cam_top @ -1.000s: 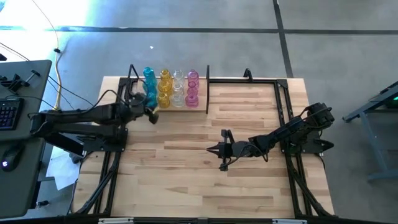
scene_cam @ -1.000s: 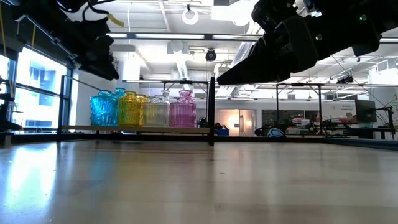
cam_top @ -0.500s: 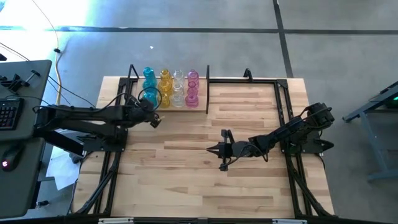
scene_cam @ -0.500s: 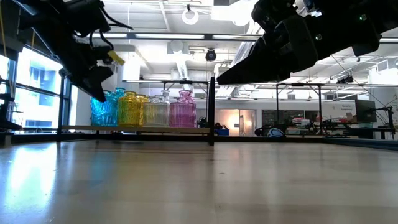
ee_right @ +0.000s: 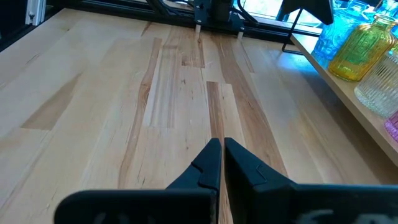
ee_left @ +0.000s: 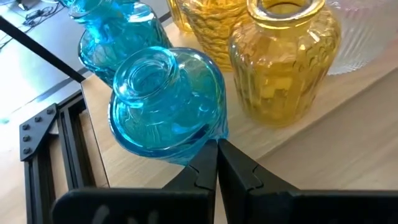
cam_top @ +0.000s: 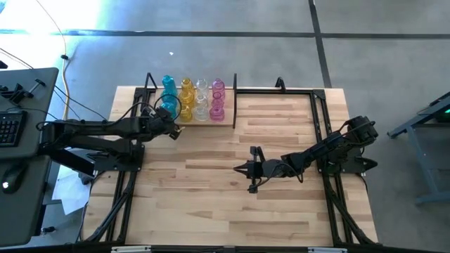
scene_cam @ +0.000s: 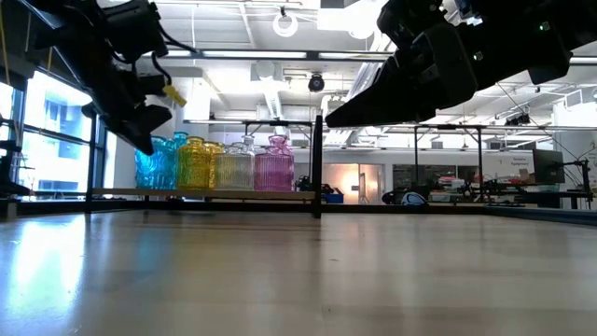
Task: Sort vases onto shelf
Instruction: Put the blue vase on the shelf, then return to Home Position
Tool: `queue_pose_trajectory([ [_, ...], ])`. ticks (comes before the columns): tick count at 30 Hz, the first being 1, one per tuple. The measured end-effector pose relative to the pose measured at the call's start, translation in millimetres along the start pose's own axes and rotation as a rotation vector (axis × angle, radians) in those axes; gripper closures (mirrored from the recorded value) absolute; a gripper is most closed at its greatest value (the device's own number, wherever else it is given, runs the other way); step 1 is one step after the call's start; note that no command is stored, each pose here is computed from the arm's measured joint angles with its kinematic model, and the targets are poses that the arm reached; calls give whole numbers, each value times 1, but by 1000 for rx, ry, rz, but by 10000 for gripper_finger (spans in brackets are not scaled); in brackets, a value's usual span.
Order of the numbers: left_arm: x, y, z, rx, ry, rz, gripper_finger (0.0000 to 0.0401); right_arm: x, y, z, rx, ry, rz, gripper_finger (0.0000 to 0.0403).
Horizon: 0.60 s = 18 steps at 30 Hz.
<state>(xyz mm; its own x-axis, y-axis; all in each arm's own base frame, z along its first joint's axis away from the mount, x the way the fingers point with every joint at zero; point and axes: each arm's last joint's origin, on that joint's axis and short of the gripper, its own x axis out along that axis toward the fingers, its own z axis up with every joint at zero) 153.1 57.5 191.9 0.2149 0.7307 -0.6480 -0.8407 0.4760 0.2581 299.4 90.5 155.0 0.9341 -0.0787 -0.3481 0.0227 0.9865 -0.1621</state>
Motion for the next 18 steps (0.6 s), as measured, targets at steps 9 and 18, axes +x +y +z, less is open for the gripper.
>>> queue_pose_trajectory([
  [9, -13, 0, -8, -9, 9, -35, 398, 0, 0, 0, -2, 0, 0, 402],
  [18, -42, -17, -19, 77, -82, -225, 398, -4, -1, 7, -58, -25, 16, 402],
])
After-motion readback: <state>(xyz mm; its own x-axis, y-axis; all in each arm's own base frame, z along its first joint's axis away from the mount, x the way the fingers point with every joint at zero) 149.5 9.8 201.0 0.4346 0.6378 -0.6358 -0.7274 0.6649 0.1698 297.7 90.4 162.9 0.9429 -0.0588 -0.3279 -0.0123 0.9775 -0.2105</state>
